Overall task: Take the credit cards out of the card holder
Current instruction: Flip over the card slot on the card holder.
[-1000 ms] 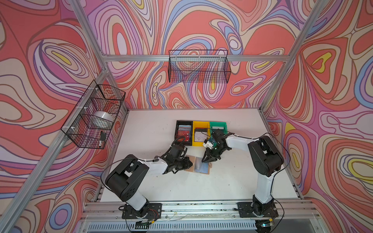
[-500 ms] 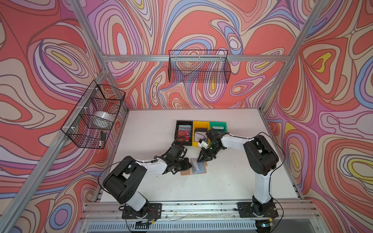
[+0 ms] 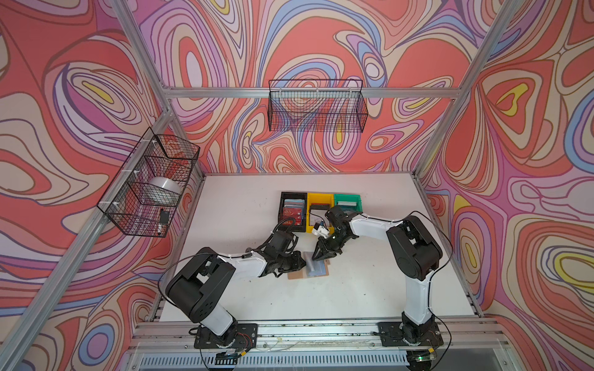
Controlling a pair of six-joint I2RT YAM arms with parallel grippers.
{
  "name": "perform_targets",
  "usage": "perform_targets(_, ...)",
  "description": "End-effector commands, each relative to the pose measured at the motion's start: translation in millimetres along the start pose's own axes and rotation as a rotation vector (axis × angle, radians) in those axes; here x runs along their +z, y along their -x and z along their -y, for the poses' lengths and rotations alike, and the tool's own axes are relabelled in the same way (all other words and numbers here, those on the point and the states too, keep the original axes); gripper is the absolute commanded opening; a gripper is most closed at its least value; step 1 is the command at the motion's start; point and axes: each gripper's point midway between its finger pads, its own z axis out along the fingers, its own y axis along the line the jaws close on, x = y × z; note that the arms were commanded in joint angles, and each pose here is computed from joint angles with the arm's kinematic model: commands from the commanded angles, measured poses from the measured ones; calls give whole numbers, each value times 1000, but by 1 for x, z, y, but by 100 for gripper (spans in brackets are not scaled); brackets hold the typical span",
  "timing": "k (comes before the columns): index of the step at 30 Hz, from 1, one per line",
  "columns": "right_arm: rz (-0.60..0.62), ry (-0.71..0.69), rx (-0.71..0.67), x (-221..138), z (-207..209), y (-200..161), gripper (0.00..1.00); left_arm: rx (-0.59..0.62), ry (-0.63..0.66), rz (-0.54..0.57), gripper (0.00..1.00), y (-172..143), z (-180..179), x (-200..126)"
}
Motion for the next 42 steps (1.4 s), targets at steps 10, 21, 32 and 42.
perform_targets(10, -2, 80, -48, 6, -22, 7, 26, 23, 57, 1, 16, -2, 2, -25)
perform_targets(21, -38, 101, -81, 17, -34, 12, 26, 49, 112, 110, 17, 11, 7, -83)
perform_targets(32, -119, 132, -139, 33, -62, -8, 27, -6, 99, 90, 16, 0, -5, -70)
perform_targets(42, -171, 208, -136, 56, -70, -16, 30, -31, 140, 179, 18, -6, -19, -106)
